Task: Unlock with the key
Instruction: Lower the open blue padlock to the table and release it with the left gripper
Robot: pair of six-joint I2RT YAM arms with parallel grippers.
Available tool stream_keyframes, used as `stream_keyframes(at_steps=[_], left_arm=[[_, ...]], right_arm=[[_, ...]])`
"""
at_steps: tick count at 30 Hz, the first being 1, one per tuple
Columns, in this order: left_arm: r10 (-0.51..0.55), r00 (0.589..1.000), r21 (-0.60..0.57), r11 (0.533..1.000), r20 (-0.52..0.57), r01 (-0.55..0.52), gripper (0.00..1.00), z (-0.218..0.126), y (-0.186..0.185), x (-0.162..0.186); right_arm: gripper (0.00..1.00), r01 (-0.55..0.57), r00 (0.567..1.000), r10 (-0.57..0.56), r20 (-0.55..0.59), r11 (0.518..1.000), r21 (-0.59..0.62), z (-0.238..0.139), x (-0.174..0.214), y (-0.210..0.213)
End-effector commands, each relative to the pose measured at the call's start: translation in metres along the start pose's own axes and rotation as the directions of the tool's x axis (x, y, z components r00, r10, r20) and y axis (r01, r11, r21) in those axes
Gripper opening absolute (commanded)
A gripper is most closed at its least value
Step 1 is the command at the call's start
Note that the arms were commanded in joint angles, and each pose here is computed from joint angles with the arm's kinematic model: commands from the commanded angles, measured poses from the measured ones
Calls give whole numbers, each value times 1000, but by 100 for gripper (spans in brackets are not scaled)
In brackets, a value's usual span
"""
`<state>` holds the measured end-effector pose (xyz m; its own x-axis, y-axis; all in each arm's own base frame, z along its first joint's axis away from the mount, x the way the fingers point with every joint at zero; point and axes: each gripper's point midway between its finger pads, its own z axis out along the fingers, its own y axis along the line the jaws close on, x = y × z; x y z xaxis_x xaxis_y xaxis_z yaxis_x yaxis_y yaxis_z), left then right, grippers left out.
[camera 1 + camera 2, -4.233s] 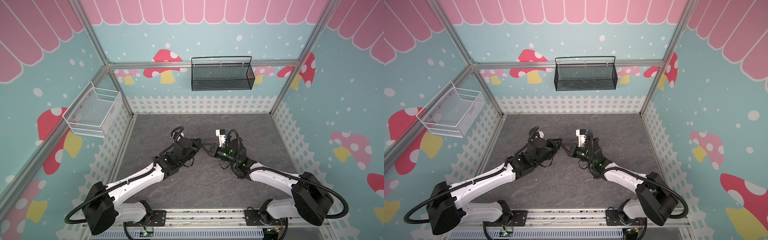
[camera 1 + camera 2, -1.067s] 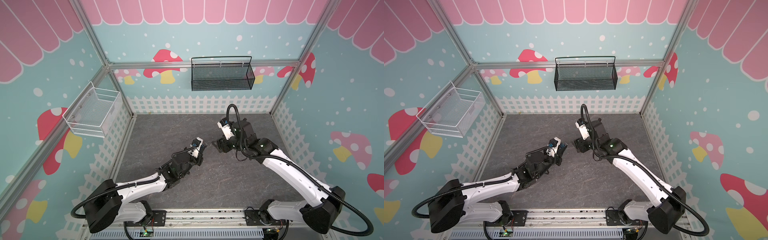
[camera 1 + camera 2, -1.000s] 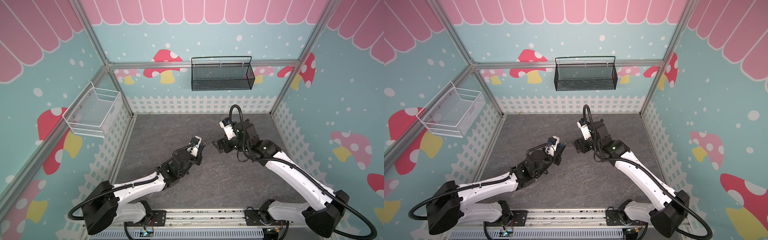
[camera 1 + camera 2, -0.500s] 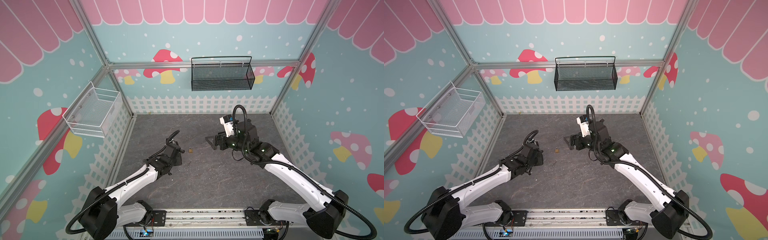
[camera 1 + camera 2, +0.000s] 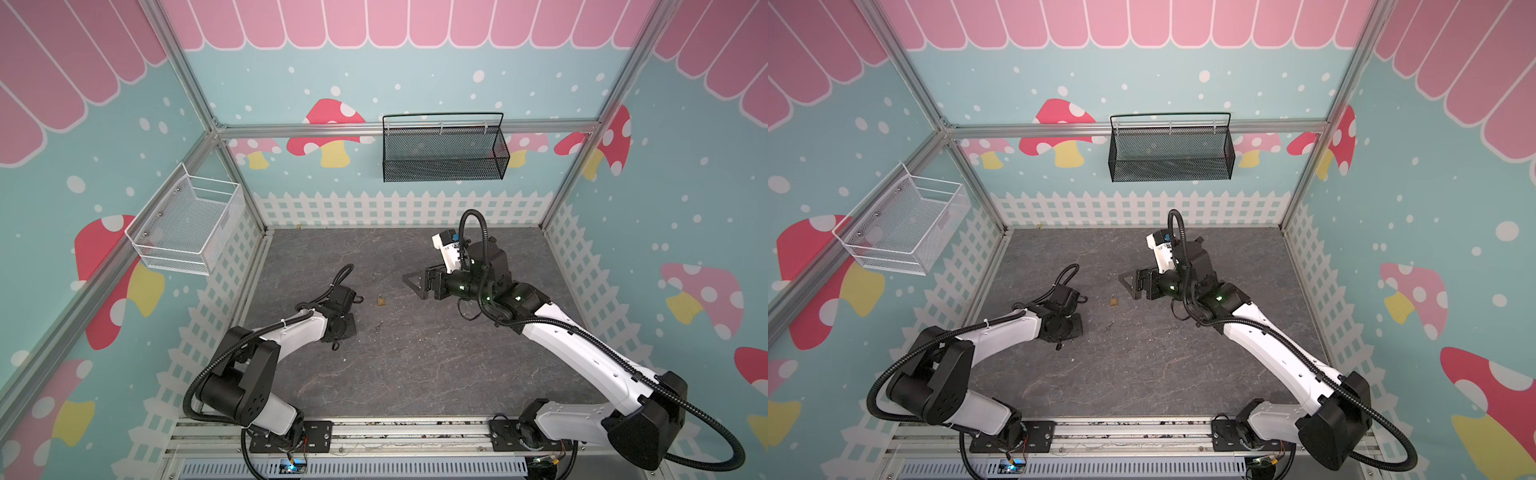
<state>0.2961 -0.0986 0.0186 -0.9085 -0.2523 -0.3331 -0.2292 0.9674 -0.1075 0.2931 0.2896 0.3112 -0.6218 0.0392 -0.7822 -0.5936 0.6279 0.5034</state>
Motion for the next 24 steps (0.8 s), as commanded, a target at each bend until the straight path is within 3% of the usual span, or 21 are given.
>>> stream_keyframes(at_steps=[1,6,11,24], left_arm=[[-11,999,24,1000,-46,12,0,6,-5,5],[-14,998,9,1000,-56,14,25,6,0,9],[-8,998,-8,1000,-61,7,41,3,4,10],[-46,998,83,996,40,43,49,-43,-1,-1]], right_arm=[[97,19,999,-18,45,1000,-17,-4,-17,11],[97,32,998,-30,57,999,-41,-4,-27,19],[97,8,1000,-6,31,999,-54,4,-24,17],[97,-8,998,15,61,994,-113,-3,-27,29]])
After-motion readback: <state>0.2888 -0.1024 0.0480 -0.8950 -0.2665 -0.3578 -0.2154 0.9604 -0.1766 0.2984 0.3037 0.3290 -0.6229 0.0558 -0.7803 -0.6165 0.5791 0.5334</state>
